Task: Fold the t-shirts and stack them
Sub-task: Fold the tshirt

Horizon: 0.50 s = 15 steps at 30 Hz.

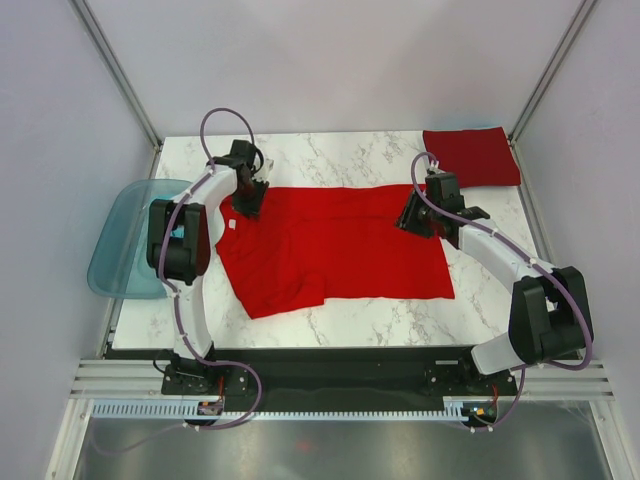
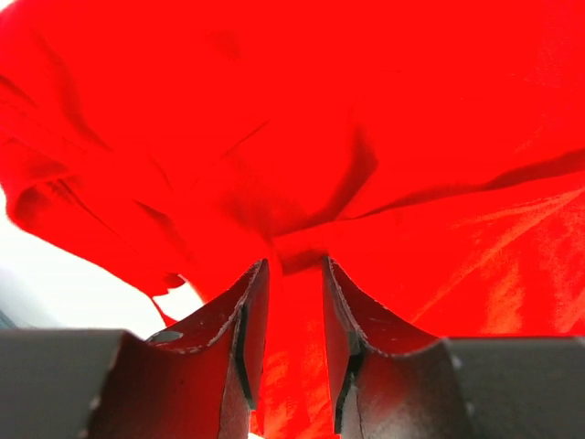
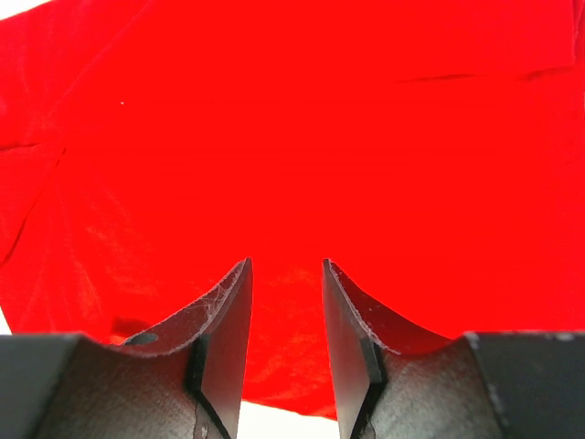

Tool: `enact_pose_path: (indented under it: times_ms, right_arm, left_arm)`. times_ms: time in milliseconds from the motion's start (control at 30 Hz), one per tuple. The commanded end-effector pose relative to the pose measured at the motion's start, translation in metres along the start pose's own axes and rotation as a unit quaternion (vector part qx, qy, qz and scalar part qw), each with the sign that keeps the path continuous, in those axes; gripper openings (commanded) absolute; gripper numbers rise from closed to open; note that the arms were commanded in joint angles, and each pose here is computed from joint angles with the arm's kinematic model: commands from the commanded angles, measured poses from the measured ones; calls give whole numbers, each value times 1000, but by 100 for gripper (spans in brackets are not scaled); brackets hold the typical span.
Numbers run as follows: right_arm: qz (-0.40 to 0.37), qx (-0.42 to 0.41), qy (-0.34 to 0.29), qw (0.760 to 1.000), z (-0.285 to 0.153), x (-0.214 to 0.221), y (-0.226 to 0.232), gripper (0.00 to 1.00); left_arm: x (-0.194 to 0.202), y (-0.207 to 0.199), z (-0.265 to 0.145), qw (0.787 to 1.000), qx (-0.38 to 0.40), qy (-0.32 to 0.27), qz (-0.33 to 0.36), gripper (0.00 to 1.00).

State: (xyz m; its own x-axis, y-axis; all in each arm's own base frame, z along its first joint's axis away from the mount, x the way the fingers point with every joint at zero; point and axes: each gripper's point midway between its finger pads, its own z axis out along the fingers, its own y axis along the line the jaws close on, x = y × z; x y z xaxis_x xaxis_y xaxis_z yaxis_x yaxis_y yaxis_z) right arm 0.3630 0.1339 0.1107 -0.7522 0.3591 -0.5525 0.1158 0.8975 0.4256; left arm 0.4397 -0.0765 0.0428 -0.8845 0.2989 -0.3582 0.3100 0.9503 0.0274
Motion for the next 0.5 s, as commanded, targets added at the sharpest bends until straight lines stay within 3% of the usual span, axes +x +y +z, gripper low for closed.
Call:
enact_pose_path:
  times_ms: [0, 233, 333, 467]
  right_arm:
    - [-5, -18, -26, 999, -3, -20, 14, 44]
    - [-4, -16, -27, 999, -4, -19, 12, 44]
    - [-4, -15, -25, 1000, -4, -18, 11, 44]
    - [-2, -17, -26, 1000, -4, -19, 12, 44]
  left_arm:
    - [-15, 6, 2, 1000, -3, -19, 18, 37]
    - [-14, 3, 3, 1000, 6, -17, 16, 34]
    - [-15, -1, 1, 1000, 14, -22, 13, 27]
    - [-15, -2, -2, 999, 18, -24, 14, 8]
